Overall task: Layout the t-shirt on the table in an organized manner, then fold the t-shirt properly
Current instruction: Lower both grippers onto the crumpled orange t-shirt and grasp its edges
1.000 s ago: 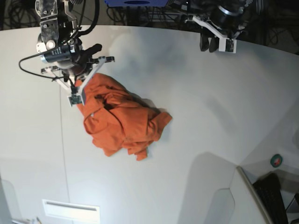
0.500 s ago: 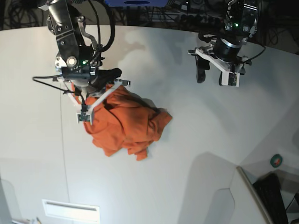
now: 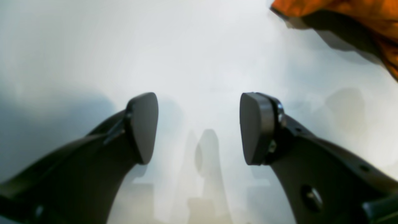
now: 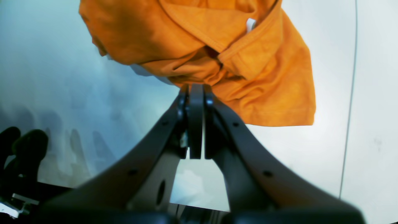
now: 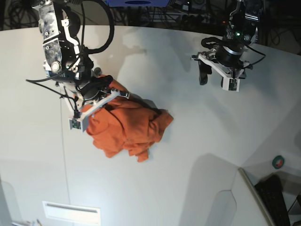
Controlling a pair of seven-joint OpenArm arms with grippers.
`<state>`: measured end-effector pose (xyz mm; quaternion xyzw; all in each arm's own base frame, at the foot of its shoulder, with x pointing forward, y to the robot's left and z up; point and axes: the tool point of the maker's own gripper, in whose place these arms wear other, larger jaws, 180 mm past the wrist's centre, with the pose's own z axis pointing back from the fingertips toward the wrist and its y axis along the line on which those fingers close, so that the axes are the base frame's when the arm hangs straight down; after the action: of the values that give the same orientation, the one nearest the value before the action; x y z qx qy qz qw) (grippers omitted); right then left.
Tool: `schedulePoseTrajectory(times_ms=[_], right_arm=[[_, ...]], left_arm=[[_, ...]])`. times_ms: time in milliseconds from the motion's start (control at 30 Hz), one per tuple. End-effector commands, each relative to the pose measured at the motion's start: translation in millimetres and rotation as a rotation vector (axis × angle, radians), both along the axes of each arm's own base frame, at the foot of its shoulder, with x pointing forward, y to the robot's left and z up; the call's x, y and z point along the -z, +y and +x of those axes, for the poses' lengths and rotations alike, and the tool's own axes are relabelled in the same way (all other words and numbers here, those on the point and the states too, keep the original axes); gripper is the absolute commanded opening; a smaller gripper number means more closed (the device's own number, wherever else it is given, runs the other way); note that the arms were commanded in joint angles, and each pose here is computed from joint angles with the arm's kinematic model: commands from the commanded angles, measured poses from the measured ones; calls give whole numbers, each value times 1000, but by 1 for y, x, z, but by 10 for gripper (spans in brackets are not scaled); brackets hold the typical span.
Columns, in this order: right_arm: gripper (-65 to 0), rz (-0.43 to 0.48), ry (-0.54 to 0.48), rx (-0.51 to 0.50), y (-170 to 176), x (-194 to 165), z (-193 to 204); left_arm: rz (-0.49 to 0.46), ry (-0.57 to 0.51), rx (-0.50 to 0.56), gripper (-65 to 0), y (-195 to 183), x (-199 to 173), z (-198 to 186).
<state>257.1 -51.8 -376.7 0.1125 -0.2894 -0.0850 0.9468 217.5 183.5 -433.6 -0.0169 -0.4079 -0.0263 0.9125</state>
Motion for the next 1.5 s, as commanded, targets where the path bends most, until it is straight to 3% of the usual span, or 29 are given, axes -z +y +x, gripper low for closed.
schedulePoseTrajectory(times_ms=[0,233,500,533,600,700,933,1033,1133,1300,1467], right_arm=[[-650,6,-44,6,1,-10,9],[-650,-3,-6,5,0,2,6],[-650,-20,173,-32,2,34,-5],[-624,-19,173,-34,3,34,-6],[-482,-14,149,-32,4,29,-3],[-326,-17,114,-18,1,25,3],[-302,-133,98,46,-50,49,6],[-302,-154,85,20,-58,54,4],[-296,-156,92,75,-80,59,3],[-149,-149,158,71,-103,84,-6],[-144,-134,176,34,-103,92,-11]], left_arm=[[2,-40,2,-255,1,-9,7],[1,-57,3,-255,0,-13,13],[0,-57,2,-253,0,-13,13],[0,-57,2,-253,0,-13,13],[-2,-72,3,-253,-1,-16,20],[3,-62,-3,-253,3,-11,21],[-4,-31,-12,-253,3,3,22],[-4,-22,-18,-253,5,7,23],[-16,-33,38,-258,-14,5,31],[-42,-44,111,-260,-43,3,40],[-48,-40,155,-260,-60,9,53]])
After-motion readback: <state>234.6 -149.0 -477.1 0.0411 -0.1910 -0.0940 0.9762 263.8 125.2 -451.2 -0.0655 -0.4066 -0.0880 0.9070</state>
